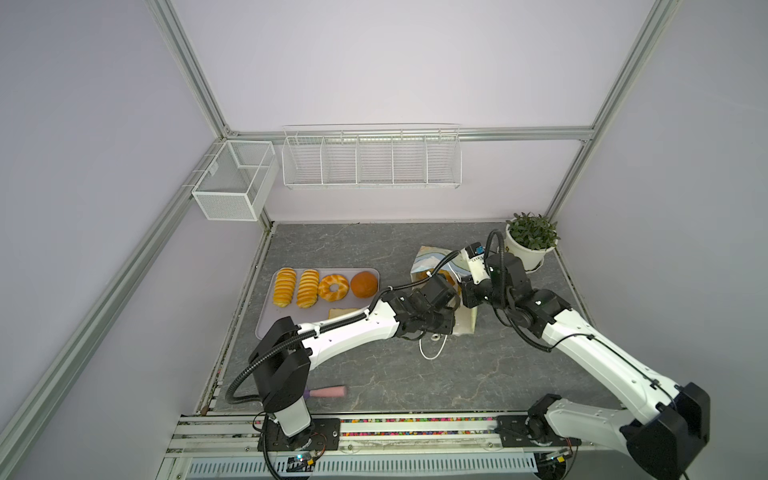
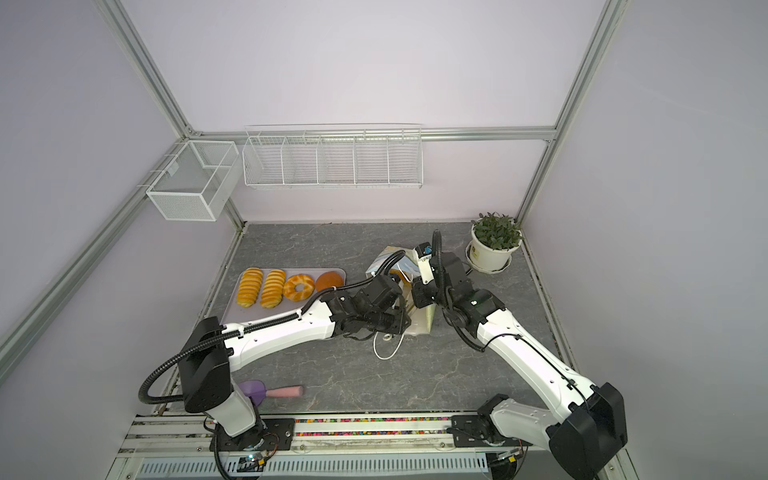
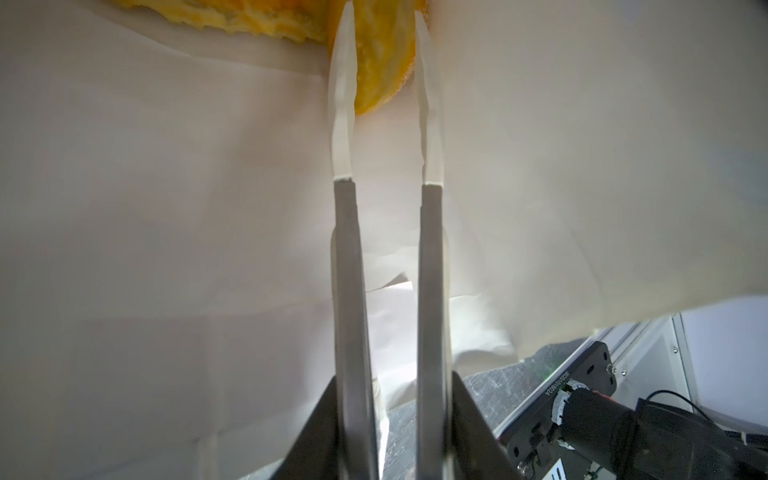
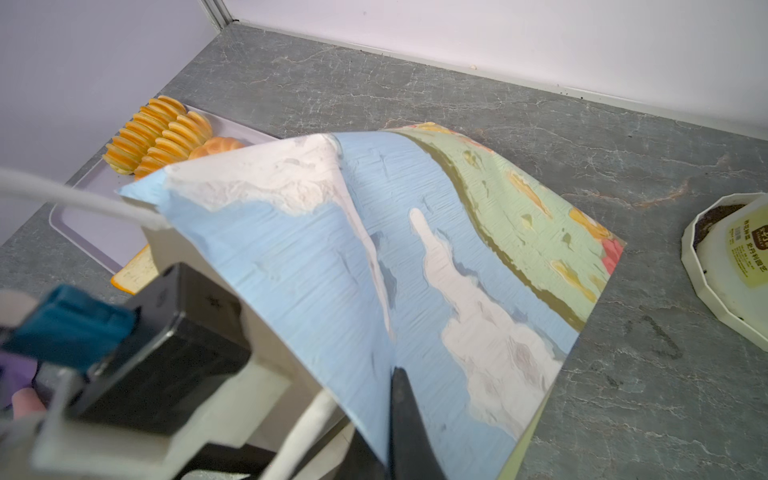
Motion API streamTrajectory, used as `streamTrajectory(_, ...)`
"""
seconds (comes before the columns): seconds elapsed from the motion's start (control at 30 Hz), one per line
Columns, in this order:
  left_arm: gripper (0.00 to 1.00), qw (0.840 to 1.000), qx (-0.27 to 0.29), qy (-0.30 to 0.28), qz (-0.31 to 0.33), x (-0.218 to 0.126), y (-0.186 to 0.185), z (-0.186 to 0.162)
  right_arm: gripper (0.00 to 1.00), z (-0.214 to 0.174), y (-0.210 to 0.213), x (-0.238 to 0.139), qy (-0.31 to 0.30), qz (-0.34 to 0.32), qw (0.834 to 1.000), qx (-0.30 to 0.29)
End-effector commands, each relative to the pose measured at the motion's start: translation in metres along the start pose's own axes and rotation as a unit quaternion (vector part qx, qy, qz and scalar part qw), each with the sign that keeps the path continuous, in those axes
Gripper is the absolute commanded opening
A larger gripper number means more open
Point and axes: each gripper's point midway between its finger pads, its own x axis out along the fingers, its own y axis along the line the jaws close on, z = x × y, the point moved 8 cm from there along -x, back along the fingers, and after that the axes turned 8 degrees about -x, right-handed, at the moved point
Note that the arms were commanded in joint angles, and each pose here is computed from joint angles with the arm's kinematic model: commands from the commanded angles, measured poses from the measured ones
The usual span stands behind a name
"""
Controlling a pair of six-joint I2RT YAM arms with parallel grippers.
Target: Take the fake bread out of the paper bag
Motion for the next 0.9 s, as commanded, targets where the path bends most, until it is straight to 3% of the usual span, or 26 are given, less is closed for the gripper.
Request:
streamTrajectory(0.0, 0.37, 1.0, 0.001, -0.005, -0.02, 0.008, -0.007, 0.006, 0.07, 0.006, 0.004, 0.001, -0.015, 0.014, 1.0, 0.005)
streamTrajectory(0.3, 0.42, 1.0, 0.012, 0.008, 0.005, 0.02, -0.009, 0.01, 0.07, 0.008, 0.004, -0.003, -0.021, 0.016, 1.0, 0.001)
streamTrajectory(0.87, 0.43, 0.998, 0.038, -0.002, 0.048, 0.041, -0.006, 0.018, 0.07, 0.007, 0.005, -0.006, -0.021, 0.019, 1.0, -0.002)
